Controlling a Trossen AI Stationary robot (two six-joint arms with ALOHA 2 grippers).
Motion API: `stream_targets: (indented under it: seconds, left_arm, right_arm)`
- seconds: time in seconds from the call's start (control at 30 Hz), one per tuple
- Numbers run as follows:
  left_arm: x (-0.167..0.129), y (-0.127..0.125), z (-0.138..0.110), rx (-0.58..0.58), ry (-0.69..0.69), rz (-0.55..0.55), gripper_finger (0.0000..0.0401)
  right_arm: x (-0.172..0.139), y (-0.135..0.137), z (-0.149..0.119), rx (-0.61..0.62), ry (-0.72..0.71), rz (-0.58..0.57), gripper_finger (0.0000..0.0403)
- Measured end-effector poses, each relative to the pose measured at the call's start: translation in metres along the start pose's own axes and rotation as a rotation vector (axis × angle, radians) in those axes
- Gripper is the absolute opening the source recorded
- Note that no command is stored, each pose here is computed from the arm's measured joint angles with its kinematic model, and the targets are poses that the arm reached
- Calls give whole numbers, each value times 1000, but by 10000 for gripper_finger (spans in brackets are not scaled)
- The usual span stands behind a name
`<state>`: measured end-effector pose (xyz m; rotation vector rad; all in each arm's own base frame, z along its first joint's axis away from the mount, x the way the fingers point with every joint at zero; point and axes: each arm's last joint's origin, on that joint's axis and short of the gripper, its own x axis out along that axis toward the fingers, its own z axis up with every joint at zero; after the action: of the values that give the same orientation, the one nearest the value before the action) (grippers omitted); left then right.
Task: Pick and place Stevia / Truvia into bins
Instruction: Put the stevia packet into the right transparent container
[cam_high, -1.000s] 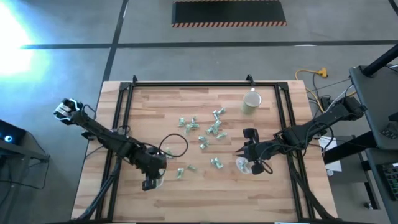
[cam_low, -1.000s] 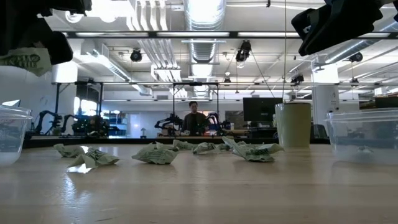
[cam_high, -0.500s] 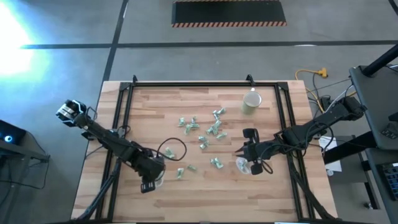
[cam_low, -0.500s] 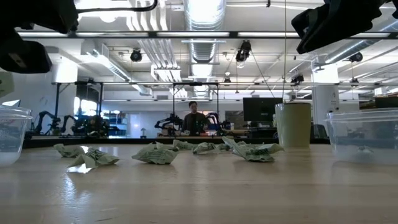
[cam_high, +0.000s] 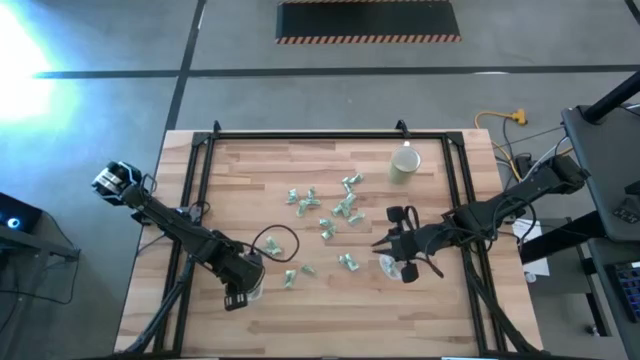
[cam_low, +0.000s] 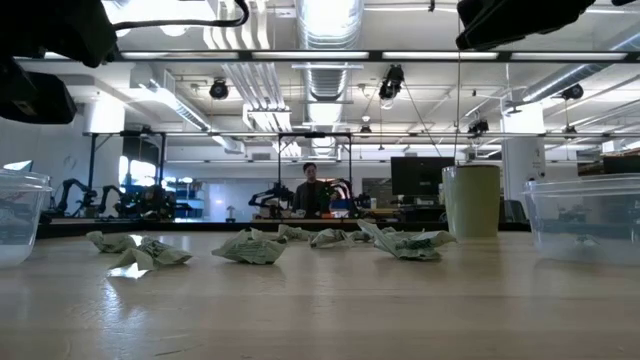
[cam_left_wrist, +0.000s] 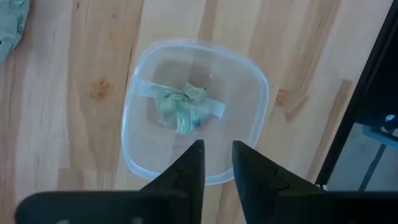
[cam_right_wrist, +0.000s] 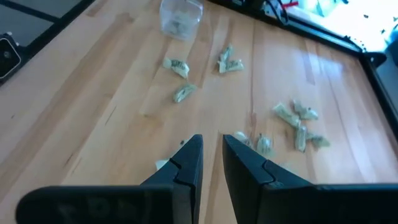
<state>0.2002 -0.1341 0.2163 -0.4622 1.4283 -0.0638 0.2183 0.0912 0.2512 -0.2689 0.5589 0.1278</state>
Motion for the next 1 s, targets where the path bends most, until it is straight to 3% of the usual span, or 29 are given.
stream_targets:
  seconds: [0.3,0.6,0.73,1.0]
  left_arm:
    - [-13,2,-3,5,7,26,91]
    - [-30,3,5,213,-199,174,91]
    - [-33,7,9,320,-326,347,91]
    - [-37,19,15,436,-571,817,91]
  right_arm:
    - [0,0,1,-8,-21,-1,52]
    - [4,1,3,-42,-67,-5,52]
    - [11,-1,1,-44,-44,-17,52]
    - [42,-18,-10,-12,55,-92,52]
